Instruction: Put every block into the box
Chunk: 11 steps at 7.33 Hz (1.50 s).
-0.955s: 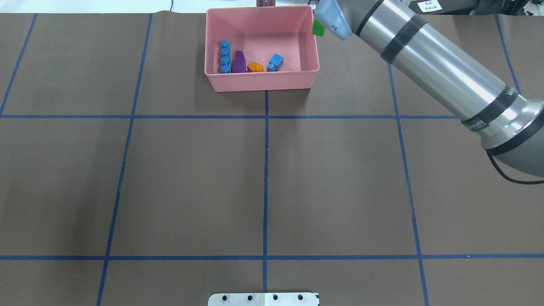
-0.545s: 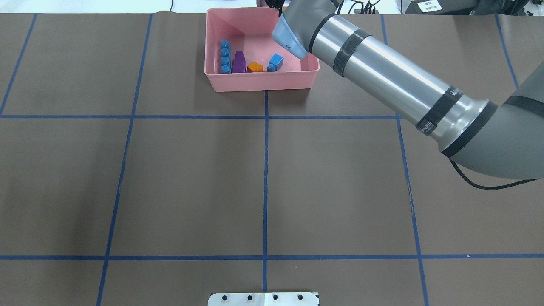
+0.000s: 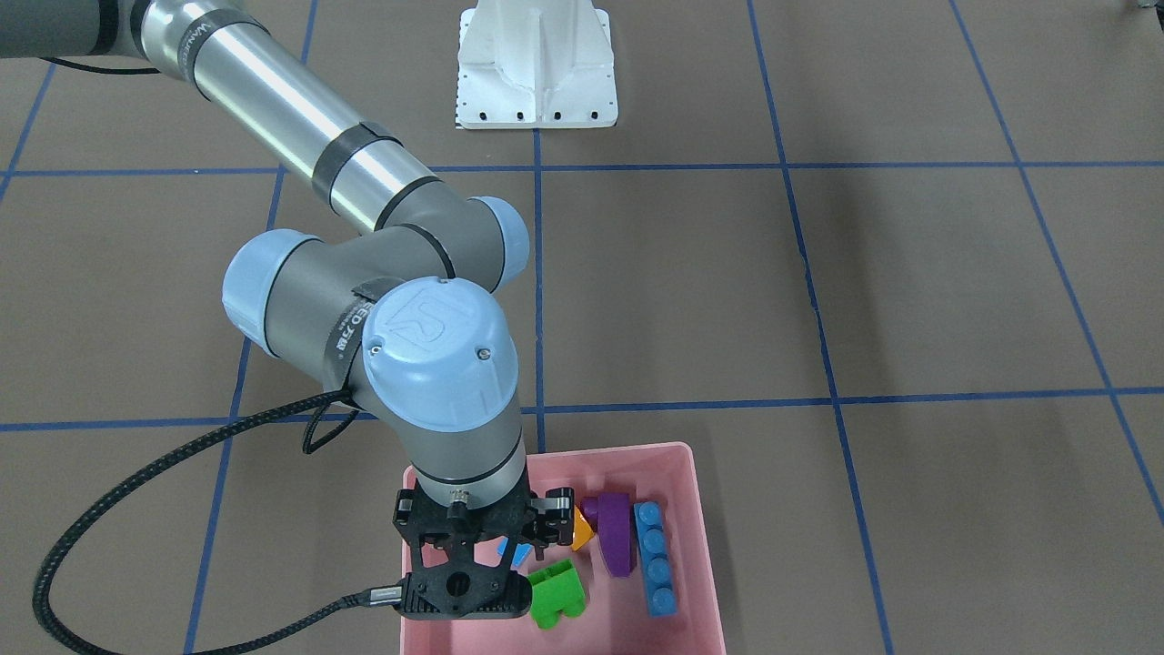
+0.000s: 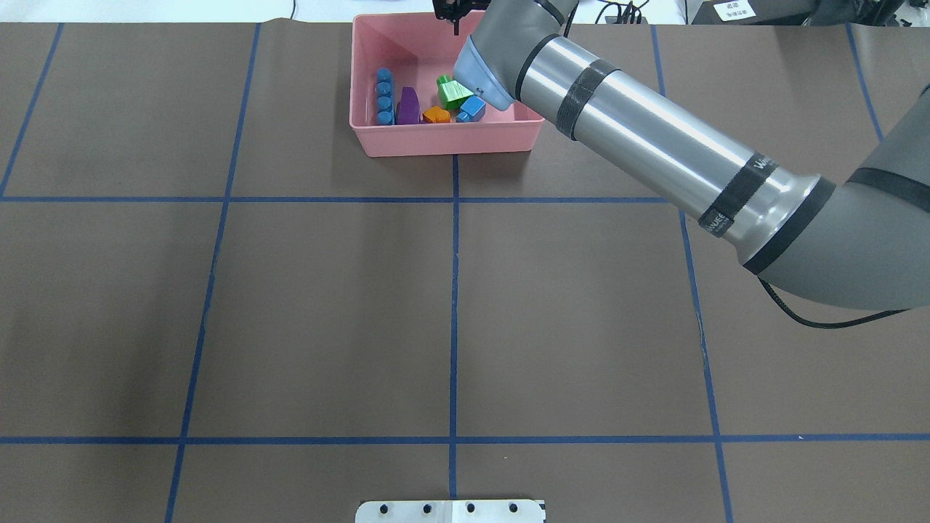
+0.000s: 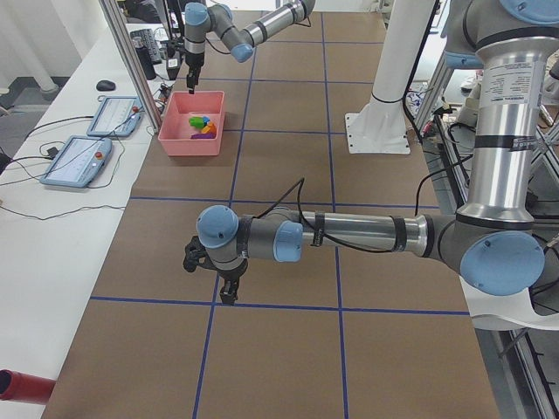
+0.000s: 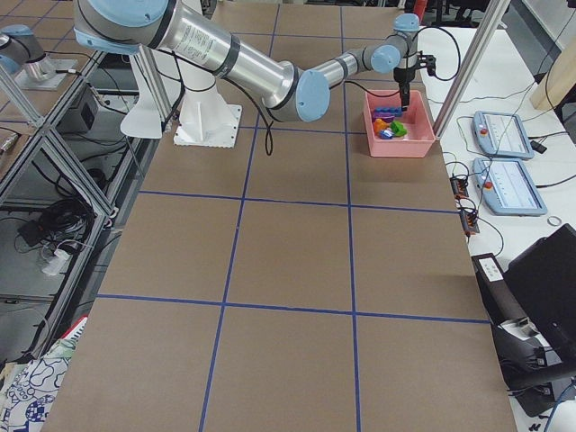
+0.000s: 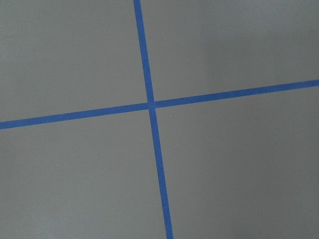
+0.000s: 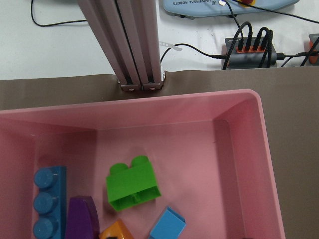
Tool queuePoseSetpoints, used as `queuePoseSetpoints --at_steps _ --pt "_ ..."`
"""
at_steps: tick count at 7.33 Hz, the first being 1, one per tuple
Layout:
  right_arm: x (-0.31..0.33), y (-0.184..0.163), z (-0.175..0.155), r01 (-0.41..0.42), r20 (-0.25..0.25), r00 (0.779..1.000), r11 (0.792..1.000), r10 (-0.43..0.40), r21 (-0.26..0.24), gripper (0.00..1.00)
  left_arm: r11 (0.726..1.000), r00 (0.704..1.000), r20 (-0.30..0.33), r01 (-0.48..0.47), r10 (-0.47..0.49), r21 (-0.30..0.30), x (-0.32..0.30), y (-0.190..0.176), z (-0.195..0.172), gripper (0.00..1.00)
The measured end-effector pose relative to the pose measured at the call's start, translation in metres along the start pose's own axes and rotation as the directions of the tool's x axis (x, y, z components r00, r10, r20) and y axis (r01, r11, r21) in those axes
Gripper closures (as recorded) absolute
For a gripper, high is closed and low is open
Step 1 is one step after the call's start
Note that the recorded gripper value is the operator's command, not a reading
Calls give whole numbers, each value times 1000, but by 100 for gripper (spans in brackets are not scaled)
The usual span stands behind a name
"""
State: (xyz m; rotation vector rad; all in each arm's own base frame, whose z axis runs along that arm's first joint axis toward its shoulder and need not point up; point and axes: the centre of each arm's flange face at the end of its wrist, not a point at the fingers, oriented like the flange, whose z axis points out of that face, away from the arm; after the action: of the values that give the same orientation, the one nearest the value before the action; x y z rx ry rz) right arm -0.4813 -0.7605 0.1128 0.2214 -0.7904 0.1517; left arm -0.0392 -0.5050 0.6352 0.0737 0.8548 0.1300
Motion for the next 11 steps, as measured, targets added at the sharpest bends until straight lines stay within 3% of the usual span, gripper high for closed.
queuePoseSetpoints --at_steps 4,6,8,11 --pt "77 -27 -49 109 -57 992 991 -113 -79 0 1000 1000 0 -1 1 -6 -20 29 17 0" --pt "212 -15 -45 205 -27 977 970 -210 -129 0 1000 1000 2 -5 5 1 -23 31 17 0" --pt "368 18 -46 270 2 962 950 -273 -156 0 1000 1000 1 4 -4 -1 -23 31 17 0" --pt "536 113 -65 260 11 965 948 -263 -182 0 998 999 14 47 -46 -38 -18 20 10 0"
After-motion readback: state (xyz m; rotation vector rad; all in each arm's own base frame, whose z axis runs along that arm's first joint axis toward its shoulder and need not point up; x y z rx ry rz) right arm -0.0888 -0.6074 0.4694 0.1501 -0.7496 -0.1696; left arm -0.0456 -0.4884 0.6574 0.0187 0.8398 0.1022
